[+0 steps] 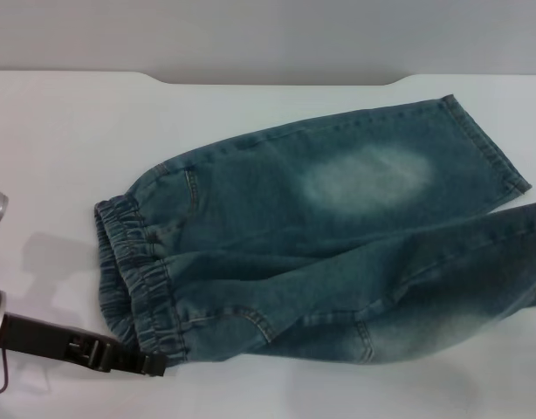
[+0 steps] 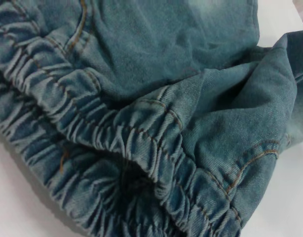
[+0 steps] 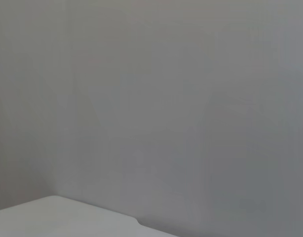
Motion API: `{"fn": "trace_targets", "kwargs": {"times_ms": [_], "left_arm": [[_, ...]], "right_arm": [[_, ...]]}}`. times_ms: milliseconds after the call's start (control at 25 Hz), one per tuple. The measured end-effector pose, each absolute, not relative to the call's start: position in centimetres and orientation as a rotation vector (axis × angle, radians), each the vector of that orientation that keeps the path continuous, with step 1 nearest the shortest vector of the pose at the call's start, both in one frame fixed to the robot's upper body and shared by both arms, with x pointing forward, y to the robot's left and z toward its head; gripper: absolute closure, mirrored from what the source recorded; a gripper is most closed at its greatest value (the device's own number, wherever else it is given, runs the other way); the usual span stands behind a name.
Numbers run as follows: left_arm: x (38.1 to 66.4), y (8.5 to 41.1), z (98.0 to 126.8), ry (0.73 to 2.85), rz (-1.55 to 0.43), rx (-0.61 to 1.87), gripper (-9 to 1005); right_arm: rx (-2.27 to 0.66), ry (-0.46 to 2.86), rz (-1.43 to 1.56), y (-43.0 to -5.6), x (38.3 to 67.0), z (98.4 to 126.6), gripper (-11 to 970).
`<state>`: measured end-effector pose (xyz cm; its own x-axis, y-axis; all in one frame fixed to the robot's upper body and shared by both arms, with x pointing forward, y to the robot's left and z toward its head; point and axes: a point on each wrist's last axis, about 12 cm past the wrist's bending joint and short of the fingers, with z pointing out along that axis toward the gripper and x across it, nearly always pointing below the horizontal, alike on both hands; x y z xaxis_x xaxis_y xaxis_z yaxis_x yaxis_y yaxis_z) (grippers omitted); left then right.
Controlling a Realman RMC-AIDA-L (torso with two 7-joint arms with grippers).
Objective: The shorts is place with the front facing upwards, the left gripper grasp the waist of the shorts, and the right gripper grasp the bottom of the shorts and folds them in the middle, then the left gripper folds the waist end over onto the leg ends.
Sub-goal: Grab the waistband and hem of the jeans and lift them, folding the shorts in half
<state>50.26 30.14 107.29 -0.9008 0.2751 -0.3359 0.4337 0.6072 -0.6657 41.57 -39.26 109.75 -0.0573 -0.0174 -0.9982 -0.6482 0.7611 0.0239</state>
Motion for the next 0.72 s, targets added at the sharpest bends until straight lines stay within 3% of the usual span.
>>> {"fn": "trace_targets", "kwargs": {"times_ms": [480, 720], "left_arm": [[50.49, 30.08, 107.14, 2.637, -1.158, 0.574, 599], [50.56, 30.0, 106.87, 2.659, -1.12, 0.599, 757]], "right_arm": [[-0.552, 1.557, 0.555, -39.34, 41.64, 109.83, 927], [-0.551, 1.556, 0.554, -39.35, 41.64, 109.84, 926]]}}
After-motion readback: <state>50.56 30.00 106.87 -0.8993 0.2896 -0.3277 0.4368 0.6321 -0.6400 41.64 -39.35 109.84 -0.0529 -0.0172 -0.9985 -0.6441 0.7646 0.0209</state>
